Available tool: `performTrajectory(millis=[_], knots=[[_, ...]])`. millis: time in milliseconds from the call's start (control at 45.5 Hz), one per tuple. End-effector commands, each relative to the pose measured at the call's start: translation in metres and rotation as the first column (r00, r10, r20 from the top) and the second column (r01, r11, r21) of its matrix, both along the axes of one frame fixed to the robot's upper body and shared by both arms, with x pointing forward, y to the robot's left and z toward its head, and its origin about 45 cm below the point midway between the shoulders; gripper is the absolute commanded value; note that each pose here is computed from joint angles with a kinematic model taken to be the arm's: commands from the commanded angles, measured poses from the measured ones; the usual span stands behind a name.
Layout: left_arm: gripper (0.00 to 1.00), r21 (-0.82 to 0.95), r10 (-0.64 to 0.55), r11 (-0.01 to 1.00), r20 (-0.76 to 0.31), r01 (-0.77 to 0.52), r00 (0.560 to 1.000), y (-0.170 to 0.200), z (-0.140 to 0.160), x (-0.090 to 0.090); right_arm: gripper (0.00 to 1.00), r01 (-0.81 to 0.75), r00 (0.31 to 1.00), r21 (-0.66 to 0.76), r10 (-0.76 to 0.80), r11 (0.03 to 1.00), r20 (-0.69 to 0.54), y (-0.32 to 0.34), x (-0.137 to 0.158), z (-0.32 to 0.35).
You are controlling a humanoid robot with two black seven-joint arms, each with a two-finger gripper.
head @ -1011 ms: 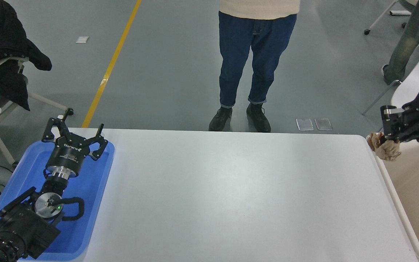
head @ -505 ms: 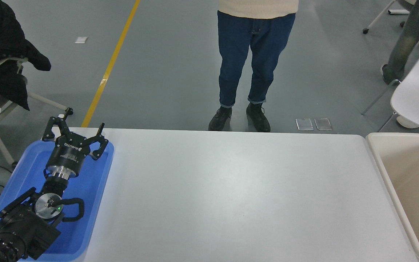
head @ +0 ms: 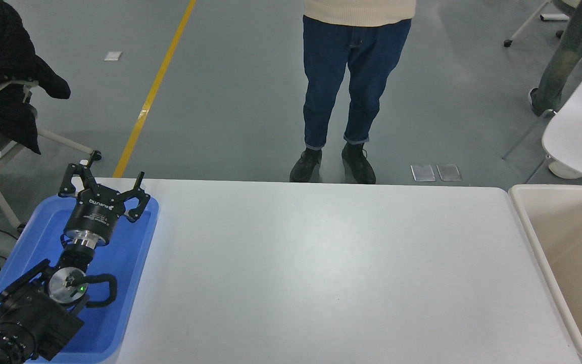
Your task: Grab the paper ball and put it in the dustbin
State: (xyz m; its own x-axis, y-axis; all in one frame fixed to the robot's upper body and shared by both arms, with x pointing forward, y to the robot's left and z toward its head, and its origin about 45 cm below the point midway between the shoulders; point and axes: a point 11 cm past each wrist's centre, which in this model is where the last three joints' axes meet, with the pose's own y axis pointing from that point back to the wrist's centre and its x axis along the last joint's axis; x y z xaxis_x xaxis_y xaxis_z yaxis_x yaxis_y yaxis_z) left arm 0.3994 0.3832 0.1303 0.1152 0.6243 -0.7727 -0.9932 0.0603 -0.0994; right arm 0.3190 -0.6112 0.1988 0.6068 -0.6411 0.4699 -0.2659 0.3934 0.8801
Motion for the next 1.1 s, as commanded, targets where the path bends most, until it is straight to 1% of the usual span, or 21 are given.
performTrajectory(millis=[0, 154, 242, 462, 747, 769, 791, 857, 879, 923, 967, 1033, 1077], knots=[[1.0, 0.0, 0.0, 1.0, 0.0, 0.0, 1.0, 0.0, 0.0, 0.0, 0.0, 0.052, 0.996, -0.16, -0.038, 0.986, 0.086, -0.011, -0.023, -0.055], [1.0, 0.0, 0.0, 1.0, 0.0, 0.0, 1.0, 0.0, 0.0, 0.0, 0.0, 0.044, 0.986, -0.283, 0.004, 0.958, 0.167, -0.007, -0.027, -0.075], [1.0, 0.0, 0.0, 1.0, 0.0, 0.0, 1.0, 0.0, 0.0, 0.0, 0.0, 0.047, 0.98, -0.318, 0.019, 0.947, 0.2, -0.007, -0.025, -0.077], [1.0, 0.0, 0.0, 1.0, 0.0, 0.0, 1.0, 0.0, 0.0, 0.0, 0.0, 0.051, 0.964, -0.355, 0.047, 0.933, 0.26, 0.003, -0.016, -0.08], [1.0, 0.0, 0.0, 1.0, 0.0, 0.0, 1.0, 0.0, 0.0, 0.0, 0.0, 0.048, 0.963, -0.36, 0.052, 0.932, 0.264, 0.005, -0.015, -0.082], [1.0, 0.0, 0.0, 1.0, 0.0, 0.0, 1.0, 0.0, 0.0, 0.0, 0.03, 0.049, 0.963, -0.362, 0.053, 0.931, 0.266, 0.005, -0.015, -0.082], [1.0, 0.0, 0.0, 1.0, 0.0, 0.0, 1.0, 0.0, 0.0, 0.0, 0.09, 0.049, 0.963, -0.362, 0.053, 0.931, 0.266, 0.005, -0.015, -0.082], [1.0, 0.0, 0.0, 1.0, 0.0, 0.0, 1.0, 0.0, 0.0, 0.0, 0.21, 0.051, 0.962, -0.362, 0.051, 0.931, 0.267, 0.005, -0.016, -0.081], [1.0, 0.0, 0.0, 1.0, 0.0, 0.0, 1.0, 0.0, 0.0, 0.0, 0.28, 0.05, 0.962, -0.363, 0.052, 0.93, 0.266, 0.004, -0.016, -0.081], [1.0, 0.0, 0.0, 1.0, 0.0, 0.0, 1.0, 0.0, 0.0, 0.0, 0.47, 0.053, 0.961, -0.365, 0.051, 0.929, 0.27, 0.003, -0.015, -0.08], [1.0, 0.0, 0.0, 1.0, 0.0, 0.0, 1.0, 0.0, 0.0, 0.0, 0.6, 0.055, 0.961, -0.367, 0.051, 0.928, 0.273, 0.003, -0.015, -0.078], [1.0, 0.0, 0.0, 1.0, 0.0, 0.0, 1.0, 0.0, 0.0, 0.0, 0.73, 0.055, 0.96, -0.367, 0.052, 0.928, 0.274, 0.003, -0.014, -0.078], [1.0, 0.0, 0.0, 1.0, 0.0, 0.0, 1.0, 0.0, 0.0, 0.0, 0.78, 0.055, 0.96, -0.367, 0.052, 0.928, 0.274, 0.003, -0.014, -0.078]])
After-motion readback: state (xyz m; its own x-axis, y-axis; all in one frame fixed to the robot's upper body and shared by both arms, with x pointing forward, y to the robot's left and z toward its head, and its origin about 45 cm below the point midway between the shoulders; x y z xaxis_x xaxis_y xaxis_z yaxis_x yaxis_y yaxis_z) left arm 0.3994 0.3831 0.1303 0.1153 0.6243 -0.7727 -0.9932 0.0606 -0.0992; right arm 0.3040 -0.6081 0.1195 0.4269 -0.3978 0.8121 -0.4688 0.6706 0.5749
